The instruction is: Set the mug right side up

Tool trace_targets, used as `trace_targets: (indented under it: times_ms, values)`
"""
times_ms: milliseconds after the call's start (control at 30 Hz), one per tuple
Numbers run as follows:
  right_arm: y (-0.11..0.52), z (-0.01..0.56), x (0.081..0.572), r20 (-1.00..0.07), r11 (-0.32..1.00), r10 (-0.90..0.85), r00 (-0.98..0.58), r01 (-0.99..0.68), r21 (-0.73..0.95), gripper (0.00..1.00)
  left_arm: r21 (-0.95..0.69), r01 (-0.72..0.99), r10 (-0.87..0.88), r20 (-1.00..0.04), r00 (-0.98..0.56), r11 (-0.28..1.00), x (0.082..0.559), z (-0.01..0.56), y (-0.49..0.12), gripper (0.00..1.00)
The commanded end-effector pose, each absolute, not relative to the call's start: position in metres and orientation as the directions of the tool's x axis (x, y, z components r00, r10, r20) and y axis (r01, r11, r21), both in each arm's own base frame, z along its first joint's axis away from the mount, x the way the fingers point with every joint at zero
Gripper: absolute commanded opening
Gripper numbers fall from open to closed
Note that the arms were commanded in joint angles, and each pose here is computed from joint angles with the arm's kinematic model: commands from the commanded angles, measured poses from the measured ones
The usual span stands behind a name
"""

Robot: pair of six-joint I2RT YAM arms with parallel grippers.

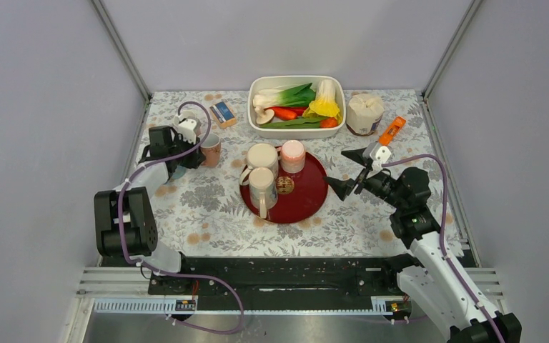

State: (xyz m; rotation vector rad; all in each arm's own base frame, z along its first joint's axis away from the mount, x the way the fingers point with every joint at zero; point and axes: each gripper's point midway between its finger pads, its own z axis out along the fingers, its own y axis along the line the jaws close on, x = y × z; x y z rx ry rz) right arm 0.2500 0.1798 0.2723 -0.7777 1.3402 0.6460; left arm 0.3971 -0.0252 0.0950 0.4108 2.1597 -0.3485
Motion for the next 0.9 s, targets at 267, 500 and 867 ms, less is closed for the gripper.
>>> trace_targets:
  times_ms: [267,500,867]
  values:
    - [0.179,0.287,0.245,-0.983,0.589,0.004,0.181,-0.795,-0.144,0.99,-0.032,0.423,0.201,-0.845,-0.495,0.905,0.423,0.125,-0.026,0.26]
    - [0.179,0.289,0.243,-0.983,0.584,0.011,0.182,-0.8,-0.141,0.99,-0.046,0.425,0.205,-0.825,-0.526,0.904,0.414,0.118,-0.026,0.5]
    - [0.181,0.292,0.241,-0.983,0.575,0.026,0.181,-0.807,-0.134,0.99,-0.057,0.422,0.217,-0.791,-0.572,0.905,0.4,0.109,-0.025,0.6]
